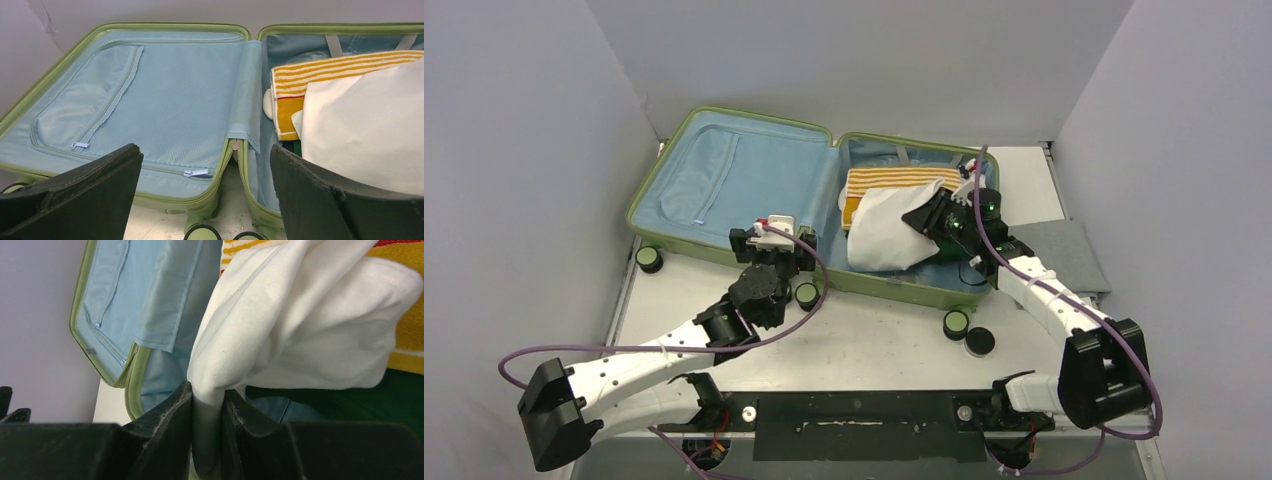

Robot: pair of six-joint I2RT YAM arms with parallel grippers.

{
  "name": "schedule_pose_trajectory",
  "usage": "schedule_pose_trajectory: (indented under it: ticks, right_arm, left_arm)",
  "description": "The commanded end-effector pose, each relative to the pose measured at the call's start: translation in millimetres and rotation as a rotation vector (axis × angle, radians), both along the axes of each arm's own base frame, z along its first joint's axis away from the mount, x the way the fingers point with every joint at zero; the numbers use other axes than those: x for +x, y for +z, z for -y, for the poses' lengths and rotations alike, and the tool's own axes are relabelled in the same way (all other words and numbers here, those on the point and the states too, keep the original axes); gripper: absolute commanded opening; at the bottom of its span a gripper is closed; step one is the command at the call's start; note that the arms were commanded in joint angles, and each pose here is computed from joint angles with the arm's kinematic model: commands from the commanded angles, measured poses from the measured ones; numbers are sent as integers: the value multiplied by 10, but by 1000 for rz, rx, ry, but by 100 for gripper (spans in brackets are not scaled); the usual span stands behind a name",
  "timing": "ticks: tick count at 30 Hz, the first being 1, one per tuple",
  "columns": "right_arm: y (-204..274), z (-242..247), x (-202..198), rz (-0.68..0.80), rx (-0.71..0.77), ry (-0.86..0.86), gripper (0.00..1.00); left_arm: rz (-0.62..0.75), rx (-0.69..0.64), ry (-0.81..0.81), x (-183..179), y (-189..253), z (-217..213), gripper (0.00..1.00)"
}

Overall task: Pack the luggage
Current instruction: Place the clothes in the luggage.

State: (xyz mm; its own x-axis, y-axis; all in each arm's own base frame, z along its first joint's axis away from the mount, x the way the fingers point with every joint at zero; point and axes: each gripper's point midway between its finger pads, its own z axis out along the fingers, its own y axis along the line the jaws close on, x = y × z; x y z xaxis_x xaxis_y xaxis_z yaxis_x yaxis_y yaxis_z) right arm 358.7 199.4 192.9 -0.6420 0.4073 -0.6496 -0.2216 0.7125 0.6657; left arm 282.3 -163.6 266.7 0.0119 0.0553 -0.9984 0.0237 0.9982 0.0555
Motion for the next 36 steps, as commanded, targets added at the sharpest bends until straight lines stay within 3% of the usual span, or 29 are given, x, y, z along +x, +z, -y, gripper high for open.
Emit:
schedule_pose_trajectory:
  ticks: [1,23,25,29,31,36]
  right_arm:
    - [772,-10,-9,220,158,5,0]
    - [-366,843,-493,-151,9,-202,0]
    - [-369,887,-499,-157,-9,-218,12]
    - [-348,1018,-486,-172,-70,-274,54]
    - [-356,1103,-473,-184,-98,-310,68]
    - [-412,1263,-415,-228,-100,-386,82]
  left_arm:
    - [5,-57,-17,62,57,52,97]
    - [-64,-29,-87,129,-153,272,97]
    - [-69,-27,-90,133,-166,287,97]
    - [-75,-23,-94,133,-188,303,97]
    - [-77,-21,-94,135,-197,306,97]
    - [-87,-11,-102,136,-242,335,97]
